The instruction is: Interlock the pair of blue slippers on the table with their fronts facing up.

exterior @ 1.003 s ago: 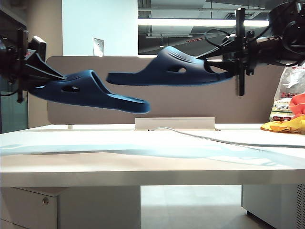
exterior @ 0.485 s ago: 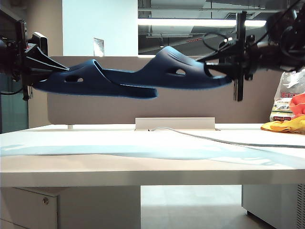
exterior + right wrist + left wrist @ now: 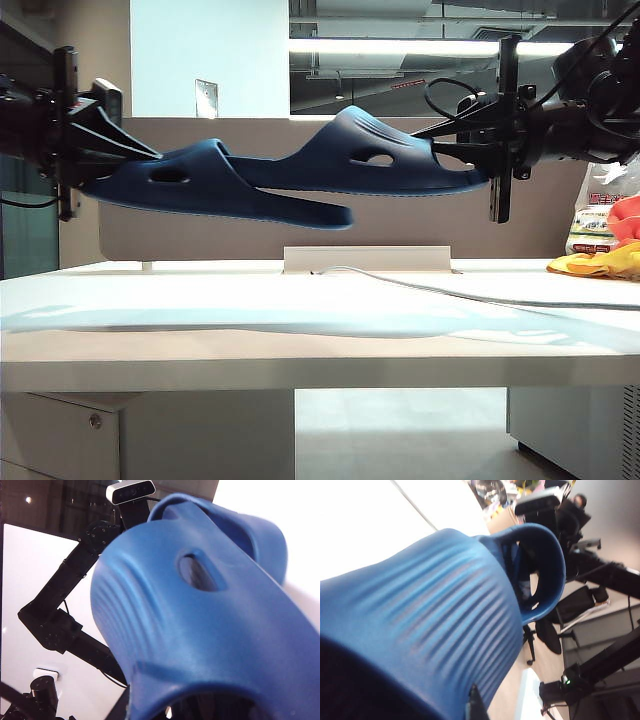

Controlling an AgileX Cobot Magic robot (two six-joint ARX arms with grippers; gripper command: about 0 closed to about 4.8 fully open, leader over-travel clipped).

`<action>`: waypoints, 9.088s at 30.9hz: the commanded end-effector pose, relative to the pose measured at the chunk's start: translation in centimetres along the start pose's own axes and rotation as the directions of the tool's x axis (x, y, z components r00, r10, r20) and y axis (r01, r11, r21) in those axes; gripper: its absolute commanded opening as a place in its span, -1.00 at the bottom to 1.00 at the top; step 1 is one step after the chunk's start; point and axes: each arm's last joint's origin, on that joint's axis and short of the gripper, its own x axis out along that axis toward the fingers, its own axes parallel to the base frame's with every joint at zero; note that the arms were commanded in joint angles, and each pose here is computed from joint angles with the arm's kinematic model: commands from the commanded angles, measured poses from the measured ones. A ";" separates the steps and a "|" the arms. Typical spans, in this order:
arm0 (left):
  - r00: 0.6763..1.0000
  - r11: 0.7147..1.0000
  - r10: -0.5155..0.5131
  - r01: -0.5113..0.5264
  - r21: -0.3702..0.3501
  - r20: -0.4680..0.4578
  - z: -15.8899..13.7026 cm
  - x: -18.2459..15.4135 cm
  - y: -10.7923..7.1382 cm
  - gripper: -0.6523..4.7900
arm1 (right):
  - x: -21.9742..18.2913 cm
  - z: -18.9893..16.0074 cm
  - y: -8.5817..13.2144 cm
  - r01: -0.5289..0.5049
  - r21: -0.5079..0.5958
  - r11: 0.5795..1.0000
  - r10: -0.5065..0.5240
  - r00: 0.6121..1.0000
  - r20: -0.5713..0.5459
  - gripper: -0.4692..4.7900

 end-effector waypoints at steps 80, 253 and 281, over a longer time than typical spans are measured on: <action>0.994 0.975 -0.018 0.040 0.218 -0.104 3.3 3.2 -4.7 -0.78 | 0.3 2.0 -0.8 -0.044 -0.109 0.993 0.039 0.998 -0.048 0.30; 0.338 0.417 0.486 -0.900 0.125 0.806 -21.8 -3.8 -20.4 -0.47 | -6.1 -31.8 14.4 0.977 -0.096 0.189 -0.210 0.136 0.968 -0.84; 0.238 0.406 0.680 -0.910 -0.086 0.693 -26.1 -1.8 -10.4 -0.78 | -6.6 -30.4 5.4 0.973 -0.079 0.217 -0.191 0.121 0.974 -0.84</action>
